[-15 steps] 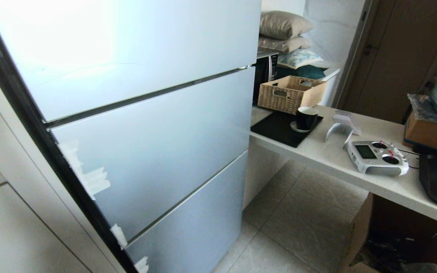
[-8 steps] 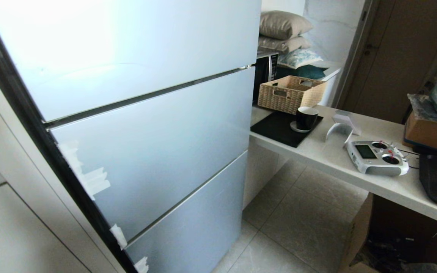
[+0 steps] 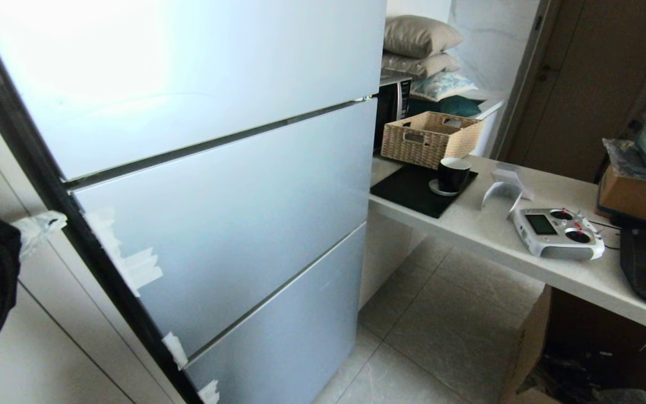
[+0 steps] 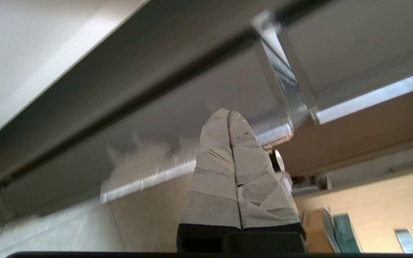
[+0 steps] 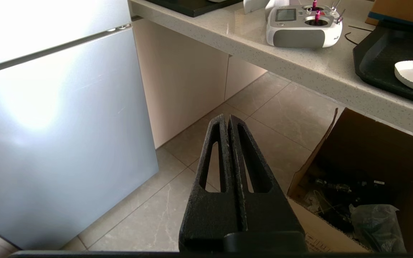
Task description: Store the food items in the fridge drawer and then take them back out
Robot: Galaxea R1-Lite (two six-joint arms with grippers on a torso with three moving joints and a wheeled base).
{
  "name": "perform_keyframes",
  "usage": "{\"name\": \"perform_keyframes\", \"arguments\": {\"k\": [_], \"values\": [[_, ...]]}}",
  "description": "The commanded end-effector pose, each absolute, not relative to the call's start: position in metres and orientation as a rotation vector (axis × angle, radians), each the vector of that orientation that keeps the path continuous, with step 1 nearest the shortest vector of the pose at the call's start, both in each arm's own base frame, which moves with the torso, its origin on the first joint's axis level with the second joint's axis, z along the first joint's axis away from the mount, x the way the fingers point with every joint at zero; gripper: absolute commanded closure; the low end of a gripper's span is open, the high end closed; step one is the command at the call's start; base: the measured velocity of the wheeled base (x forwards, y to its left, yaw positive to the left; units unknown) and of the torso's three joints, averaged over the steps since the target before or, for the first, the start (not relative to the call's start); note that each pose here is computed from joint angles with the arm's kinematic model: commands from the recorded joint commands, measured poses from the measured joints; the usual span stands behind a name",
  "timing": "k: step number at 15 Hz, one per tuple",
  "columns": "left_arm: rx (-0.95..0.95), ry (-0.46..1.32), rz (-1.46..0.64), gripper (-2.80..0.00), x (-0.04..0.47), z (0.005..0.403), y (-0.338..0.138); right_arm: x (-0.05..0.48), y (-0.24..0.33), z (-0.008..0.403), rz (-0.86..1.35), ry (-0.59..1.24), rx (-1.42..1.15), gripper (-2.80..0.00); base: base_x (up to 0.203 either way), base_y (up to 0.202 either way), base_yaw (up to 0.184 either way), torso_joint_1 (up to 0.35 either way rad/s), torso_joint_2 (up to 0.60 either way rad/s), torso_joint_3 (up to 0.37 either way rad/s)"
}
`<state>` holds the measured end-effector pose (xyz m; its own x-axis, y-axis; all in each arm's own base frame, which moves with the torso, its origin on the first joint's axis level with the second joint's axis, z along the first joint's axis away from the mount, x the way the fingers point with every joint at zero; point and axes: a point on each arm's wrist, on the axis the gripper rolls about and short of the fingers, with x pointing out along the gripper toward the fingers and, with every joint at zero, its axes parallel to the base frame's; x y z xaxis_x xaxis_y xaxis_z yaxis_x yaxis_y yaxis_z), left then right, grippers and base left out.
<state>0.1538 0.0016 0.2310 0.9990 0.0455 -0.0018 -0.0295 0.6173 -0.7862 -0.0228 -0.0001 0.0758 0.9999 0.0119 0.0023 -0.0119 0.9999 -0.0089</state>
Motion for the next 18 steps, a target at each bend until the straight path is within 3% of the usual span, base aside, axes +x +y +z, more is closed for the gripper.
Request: {"name": "perform_keyframes", "arguments": {"k": [1,7,18], "values": [[-0.902,-0.012,0.067,0.0,0.177,0.225,0.002,-0.023,0.0,0.076,0.014,-0.002,-0.009,0.0,0.0,0.0,0.0,0.0,0.0,0.0],[-0.9,-0.069,0.144,0.0,0.201,0.217,0.004,-0.023,0.0,0.076,0.012,-0.002,-0.008,0.0,0.0,0.0,0.0,0.0,0.0,0.0],[-0.898,0.027,0.027,0.0,0.194,0.206,-0.023,-0.023,0.0,0.076,0.013,-0.002,-0.009,0.0,0.0,0.0,0.0,0.0,0.0,0.0]]}}
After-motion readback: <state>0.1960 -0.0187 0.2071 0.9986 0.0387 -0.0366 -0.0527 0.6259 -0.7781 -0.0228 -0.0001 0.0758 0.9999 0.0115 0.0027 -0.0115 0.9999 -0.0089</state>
